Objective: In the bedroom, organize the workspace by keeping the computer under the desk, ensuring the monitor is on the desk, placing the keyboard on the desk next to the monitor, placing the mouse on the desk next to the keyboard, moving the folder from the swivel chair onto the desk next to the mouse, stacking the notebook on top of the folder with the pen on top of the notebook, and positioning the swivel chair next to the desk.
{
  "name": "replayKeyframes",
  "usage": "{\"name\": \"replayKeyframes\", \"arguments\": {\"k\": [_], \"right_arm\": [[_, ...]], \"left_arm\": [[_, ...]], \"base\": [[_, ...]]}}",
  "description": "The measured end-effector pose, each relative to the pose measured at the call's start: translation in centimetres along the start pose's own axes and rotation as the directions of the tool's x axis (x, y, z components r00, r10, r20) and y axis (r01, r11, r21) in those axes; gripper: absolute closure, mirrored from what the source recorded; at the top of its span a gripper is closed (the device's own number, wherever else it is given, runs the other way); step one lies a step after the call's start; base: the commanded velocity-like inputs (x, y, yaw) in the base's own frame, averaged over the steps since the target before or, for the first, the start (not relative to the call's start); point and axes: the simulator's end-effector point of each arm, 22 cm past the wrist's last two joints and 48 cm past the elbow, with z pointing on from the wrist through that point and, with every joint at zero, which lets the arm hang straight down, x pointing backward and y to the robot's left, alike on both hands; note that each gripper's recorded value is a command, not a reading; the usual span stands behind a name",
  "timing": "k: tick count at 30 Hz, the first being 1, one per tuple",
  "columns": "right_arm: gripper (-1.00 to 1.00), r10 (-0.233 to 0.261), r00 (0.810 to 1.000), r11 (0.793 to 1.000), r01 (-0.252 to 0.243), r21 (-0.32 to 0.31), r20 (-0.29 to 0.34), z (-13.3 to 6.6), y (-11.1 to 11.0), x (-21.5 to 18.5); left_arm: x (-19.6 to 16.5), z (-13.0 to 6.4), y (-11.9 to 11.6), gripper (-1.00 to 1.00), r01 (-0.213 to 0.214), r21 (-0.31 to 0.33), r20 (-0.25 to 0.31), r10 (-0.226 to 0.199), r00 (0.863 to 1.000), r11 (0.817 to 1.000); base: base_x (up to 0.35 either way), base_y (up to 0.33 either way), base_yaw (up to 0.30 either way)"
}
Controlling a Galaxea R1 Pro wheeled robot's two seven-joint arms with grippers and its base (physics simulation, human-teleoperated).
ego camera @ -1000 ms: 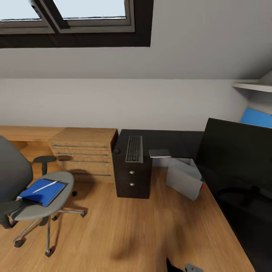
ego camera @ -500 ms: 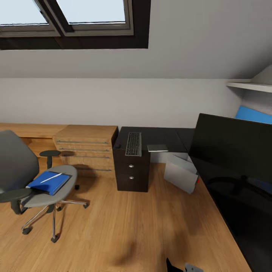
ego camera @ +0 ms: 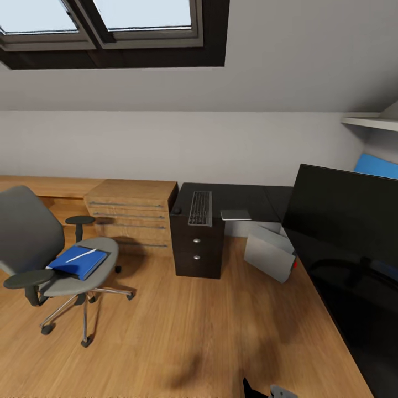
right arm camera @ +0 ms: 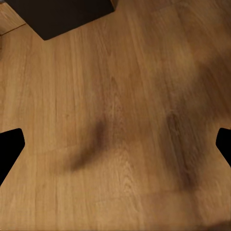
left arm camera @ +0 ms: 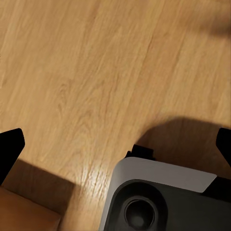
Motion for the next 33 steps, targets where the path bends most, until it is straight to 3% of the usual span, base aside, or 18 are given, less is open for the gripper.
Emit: {"name": "replayKeyframes", "arguments": {"k": [11,25,33], "right_arm": [[-1.00,0.000,1.000,1.000,0.000,0.000,-0.003,-0.5,0.2,-0.3],[-1.00,0.000,1.000,1.000,0.000,0.001,-0.001,-1.9,0.8,-1.6],[-1.00,0.000,1.000,1.000,0.000,0.000,-0.002,-2.7,1.1,-2.1]], "left_arm": [[-1.2,-0.7,0.0,-1.00,0.017,0.001,0.044,-0.017,0.999,1.000],[-1.9,-2.5,0.7,-1.00,0.030,-0.011,0.045,-0.029,0.999,1.000],[-2.3,-3.4,1.0,-1.00,0.030,-0.014,0.046,-0.029,0.999,0.999]], "base": [[0.000,0.000,0.004],[-0.002,0.000,0.000],[-0.254,0.000,0.000]]}}
